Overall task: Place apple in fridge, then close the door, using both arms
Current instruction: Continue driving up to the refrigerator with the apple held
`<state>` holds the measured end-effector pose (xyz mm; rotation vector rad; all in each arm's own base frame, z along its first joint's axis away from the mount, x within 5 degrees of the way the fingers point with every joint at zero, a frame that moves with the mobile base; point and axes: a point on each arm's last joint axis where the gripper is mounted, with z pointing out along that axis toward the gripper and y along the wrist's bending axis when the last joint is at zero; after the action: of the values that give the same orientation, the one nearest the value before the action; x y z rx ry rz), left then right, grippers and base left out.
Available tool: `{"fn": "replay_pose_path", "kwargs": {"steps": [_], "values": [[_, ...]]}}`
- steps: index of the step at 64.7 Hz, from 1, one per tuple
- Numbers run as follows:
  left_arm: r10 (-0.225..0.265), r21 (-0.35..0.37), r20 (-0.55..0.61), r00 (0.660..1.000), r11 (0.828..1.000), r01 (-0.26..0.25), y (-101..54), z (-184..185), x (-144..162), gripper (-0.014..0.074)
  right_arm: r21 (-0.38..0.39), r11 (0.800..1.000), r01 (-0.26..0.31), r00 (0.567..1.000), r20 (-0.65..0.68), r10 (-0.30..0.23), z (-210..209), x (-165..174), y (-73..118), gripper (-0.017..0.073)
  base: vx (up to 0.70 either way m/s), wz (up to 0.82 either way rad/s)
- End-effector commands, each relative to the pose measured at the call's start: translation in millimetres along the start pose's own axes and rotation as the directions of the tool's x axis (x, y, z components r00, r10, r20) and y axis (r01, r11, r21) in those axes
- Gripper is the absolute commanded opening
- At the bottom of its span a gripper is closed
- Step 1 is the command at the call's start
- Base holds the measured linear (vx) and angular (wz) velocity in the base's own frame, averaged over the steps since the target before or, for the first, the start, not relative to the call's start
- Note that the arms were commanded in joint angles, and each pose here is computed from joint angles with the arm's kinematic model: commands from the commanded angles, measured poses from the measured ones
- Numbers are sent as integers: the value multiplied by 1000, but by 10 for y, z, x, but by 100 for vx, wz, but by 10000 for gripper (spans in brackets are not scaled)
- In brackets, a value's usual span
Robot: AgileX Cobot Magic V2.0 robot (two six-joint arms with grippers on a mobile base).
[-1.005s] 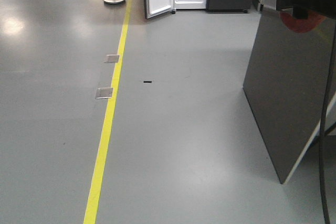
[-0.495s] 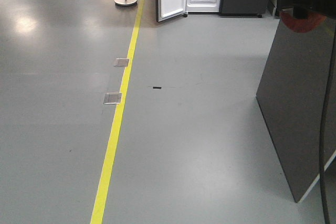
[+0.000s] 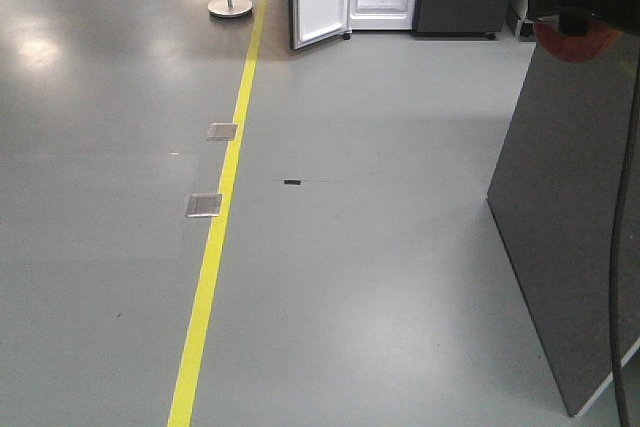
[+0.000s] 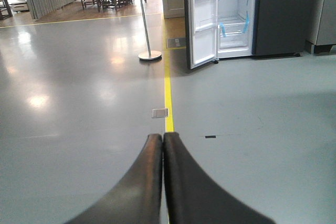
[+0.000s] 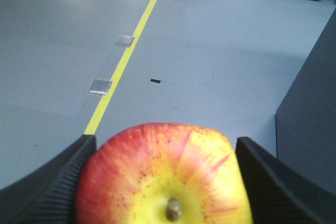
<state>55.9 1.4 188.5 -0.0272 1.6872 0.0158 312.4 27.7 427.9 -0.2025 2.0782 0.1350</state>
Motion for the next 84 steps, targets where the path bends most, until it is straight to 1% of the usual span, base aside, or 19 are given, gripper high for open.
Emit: {"fn": "replay_pose_path", "kwargs": {"steps": [1,84], "values": [[-10,10,99,995,1000,9,-6,-28,-124,-6,18,1000,7,990,140,-9,-203,-188,10,171,20,-5],[-10,10,99,995,1000,9,-6,-28,-124,-6,17,1000,6,990,140,-8,-203,-188,10,171,24,0]]}}
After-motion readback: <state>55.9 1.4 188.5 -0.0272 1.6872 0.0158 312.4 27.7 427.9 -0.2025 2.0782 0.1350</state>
